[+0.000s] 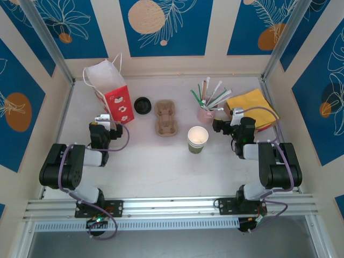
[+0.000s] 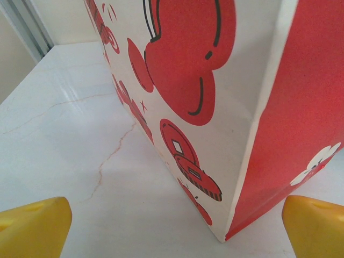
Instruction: Pack the takeout coffee
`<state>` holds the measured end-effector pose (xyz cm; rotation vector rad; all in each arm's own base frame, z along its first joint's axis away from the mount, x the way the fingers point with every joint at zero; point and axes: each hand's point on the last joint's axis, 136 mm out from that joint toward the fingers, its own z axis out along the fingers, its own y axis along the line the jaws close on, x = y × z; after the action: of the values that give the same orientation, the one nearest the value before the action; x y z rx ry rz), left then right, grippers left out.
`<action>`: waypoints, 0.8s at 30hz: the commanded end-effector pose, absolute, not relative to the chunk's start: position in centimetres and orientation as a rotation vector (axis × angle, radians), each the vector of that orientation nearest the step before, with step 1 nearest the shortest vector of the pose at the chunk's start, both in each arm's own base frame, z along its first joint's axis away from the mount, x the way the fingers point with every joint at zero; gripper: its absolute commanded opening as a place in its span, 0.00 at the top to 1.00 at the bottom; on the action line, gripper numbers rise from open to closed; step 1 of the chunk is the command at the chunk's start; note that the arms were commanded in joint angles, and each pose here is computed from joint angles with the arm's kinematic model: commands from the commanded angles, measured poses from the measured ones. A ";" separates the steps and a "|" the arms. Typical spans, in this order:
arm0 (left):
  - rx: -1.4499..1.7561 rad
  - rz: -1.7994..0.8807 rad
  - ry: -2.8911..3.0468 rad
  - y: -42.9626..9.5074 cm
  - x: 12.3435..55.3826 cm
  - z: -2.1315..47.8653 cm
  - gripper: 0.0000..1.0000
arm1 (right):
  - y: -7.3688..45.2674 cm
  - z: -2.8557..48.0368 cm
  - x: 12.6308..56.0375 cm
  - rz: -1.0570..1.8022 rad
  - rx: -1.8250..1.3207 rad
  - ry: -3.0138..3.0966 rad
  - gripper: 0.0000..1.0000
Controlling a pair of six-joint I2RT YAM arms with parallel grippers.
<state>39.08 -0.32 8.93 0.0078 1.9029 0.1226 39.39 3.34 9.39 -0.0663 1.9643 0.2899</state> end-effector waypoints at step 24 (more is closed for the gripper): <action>-0.642 0.079 2.038 4.1 32.2 19.9 0.00 | -4.0 18.0 34.8 0.189 0.744 2.018 0.01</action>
<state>35.61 3.88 23.45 -0.4670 1.8829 0.1339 37.20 -1.96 18.70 0.4274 1.9517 0.2054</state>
